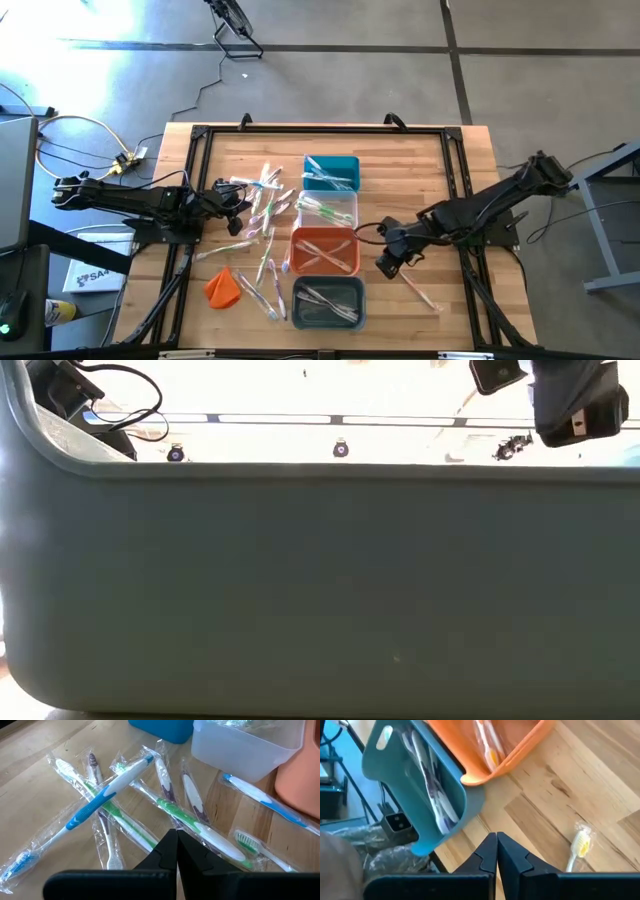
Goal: Pick & Place Toothbrushes
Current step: Put the blue toothbrush into the blue bin
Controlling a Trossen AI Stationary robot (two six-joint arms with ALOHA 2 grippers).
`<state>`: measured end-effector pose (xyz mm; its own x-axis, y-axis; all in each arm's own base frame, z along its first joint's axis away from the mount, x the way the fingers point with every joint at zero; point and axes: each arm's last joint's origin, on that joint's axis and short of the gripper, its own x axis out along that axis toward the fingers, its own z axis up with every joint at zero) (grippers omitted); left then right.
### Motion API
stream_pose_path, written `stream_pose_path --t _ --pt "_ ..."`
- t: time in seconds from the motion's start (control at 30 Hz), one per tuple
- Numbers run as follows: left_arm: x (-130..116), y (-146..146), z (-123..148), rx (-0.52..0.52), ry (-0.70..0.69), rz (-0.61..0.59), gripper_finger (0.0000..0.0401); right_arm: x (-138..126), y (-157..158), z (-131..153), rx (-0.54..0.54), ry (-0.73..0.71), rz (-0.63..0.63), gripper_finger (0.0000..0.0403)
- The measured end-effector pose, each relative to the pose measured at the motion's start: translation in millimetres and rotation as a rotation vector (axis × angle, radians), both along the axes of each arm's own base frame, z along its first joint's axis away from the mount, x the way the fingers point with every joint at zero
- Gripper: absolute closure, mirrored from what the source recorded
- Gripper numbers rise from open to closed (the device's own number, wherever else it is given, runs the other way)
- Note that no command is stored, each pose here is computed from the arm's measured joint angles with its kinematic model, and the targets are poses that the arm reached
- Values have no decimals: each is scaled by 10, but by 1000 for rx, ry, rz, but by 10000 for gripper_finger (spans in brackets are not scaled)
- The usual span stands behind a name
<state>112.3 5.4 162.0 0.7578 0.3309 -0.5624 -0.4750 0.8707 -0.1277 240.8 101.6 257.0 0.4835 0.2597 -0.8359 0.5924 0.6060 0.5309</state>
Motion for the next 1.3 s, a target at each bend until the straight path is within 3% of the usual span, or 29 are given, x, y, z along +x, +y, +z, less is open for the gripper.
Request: stream_pose_path --t 0.4,0.7,0.93,1.07,1.3 --pt "1 3 3 7 -4 8 401 155 -89 88 -112 -201 -133 400" --pt "-7 8 26 75 35 -23 401 300 -242 183 -177 -352 -131 399" --pt "17 21 317 132 50 -41 401 358 -311 231 -219 -423 -97 400" --pt "70 135 377 162 90 28 401 380 -396 231 -257 -428 -46 400" --pt "223 452 272 28 130 27 401 393 -728 277 -335 -450 53 401"
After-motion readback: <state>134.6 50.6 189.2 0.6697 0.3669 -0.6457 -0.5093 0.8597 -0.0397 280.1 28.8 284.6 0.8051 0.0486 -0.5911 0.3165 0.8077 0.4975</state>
